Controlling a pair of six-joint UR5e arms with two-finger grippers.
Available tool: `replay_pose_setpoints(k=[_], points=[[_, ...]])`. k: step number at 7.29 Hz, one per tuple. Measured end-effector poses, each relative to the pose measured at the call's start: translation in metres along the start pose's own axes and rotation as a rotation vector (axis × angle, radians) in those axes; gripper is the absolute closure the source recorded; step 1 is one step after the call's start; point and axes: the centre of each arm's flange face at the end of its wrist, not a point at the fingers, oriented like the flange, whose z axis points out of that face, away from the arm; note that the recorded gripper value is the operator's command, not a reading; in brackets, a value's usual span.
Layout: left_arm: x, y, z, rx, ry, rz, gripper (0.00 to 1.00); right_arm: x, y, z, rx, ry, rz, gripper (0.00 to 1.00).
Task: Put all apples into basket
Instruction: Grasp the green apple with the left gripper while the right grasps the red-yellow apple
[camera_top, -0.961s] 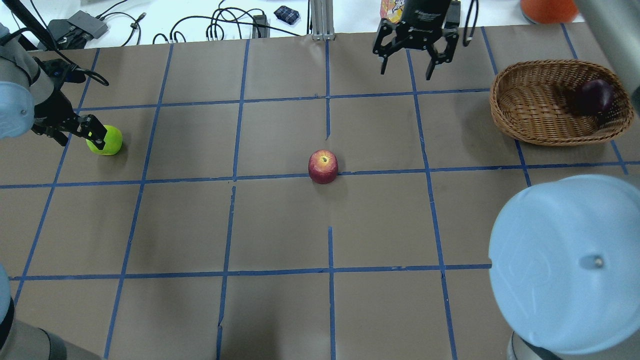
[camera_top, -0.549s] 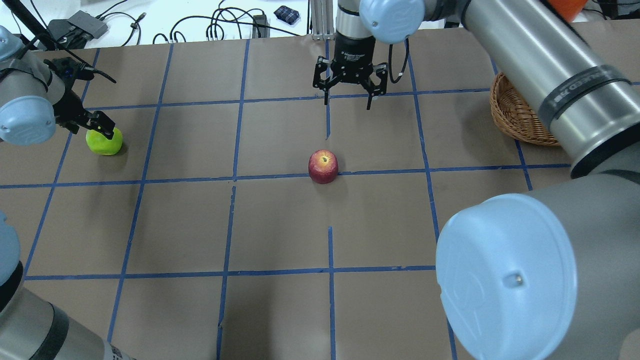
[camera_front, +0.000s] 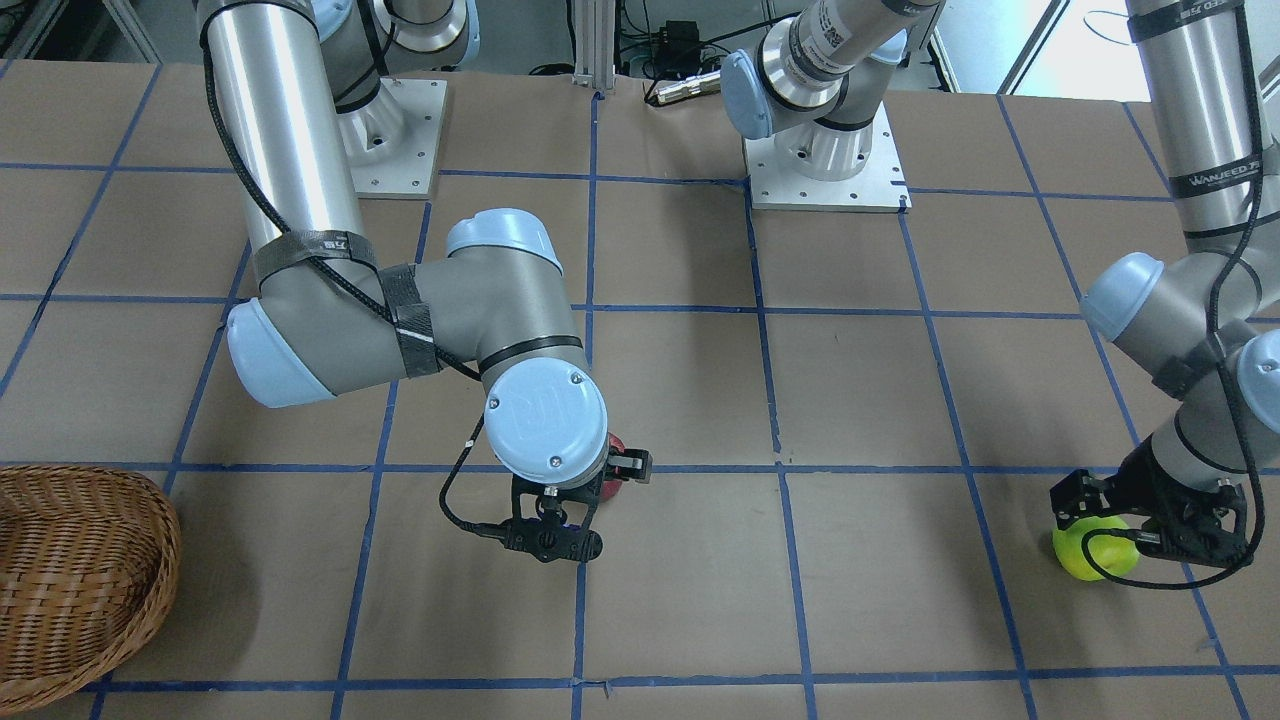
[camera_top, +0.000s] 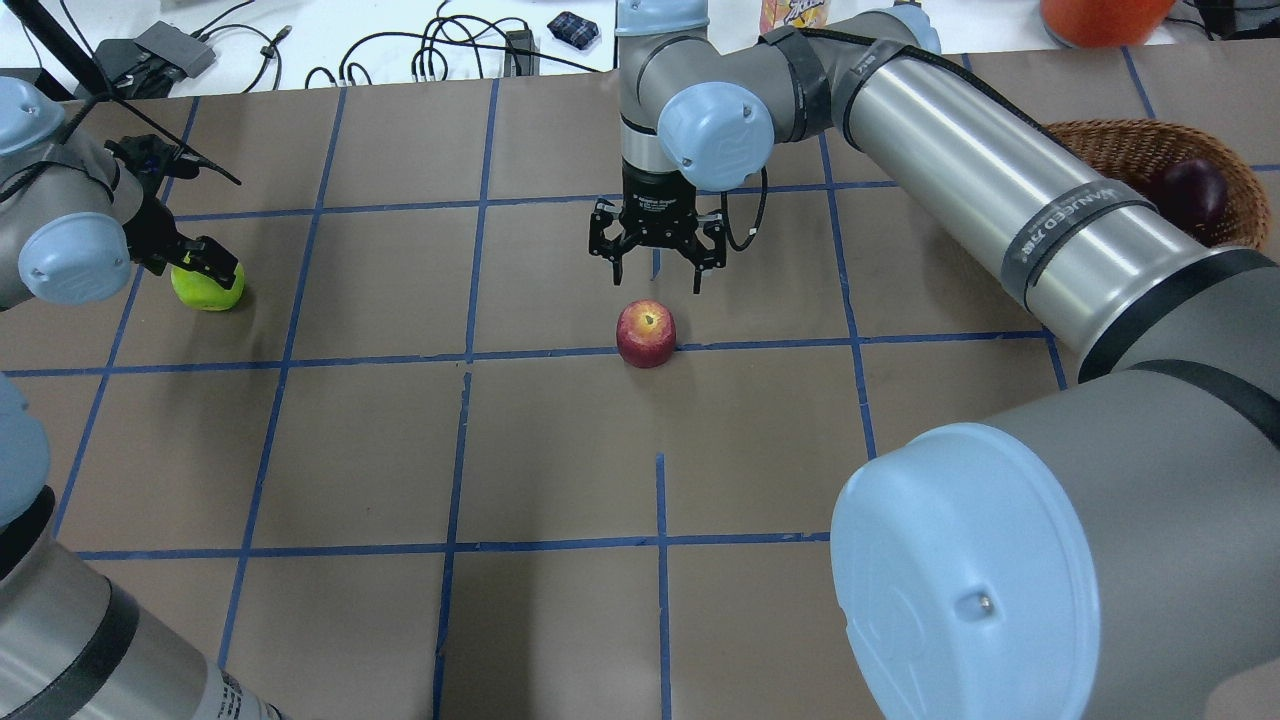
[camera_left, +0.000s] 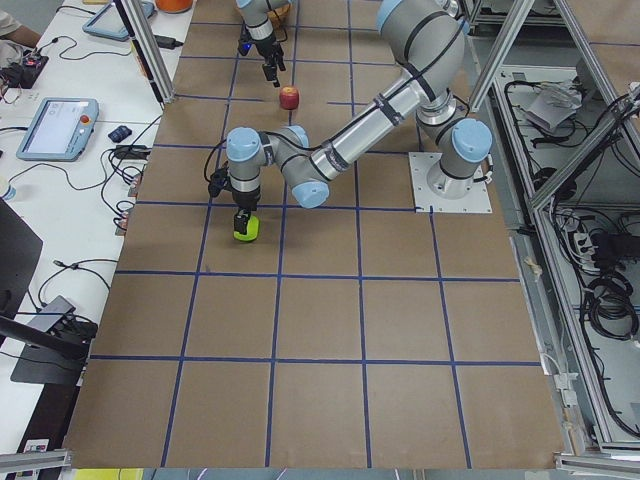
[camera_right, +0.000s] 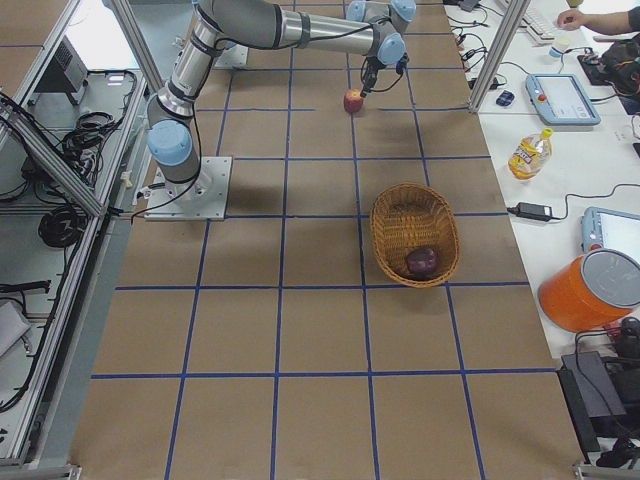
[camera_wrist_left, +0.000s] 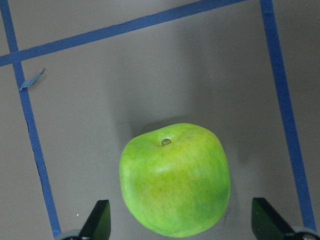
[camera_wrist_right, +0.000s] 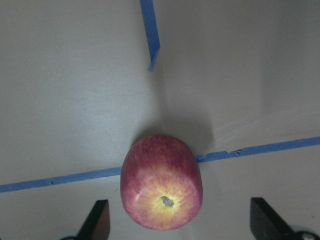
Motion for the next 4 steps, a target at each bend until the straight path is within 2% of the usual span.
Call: replay_pose_setpoints(k=[2,3,4], points=[[-0.002,-0.003,0.015,0.010,-0.007,0.000,0.02,-0.008,0.003,0.015,-0.019,-0.020,-0.006,0.00],[-0.002,-0.004,0.022,0.014,-0.010,0.000,0.07,-0.009,0.001,0.023,-0.030,-0.021,-0.007,0.00],[-0.002,-0.004,0.030,0.011,-0.006,0.000,0.34,-0.010,-0.001,0.030,-0.040,-0.017,-0.006,0.00]])
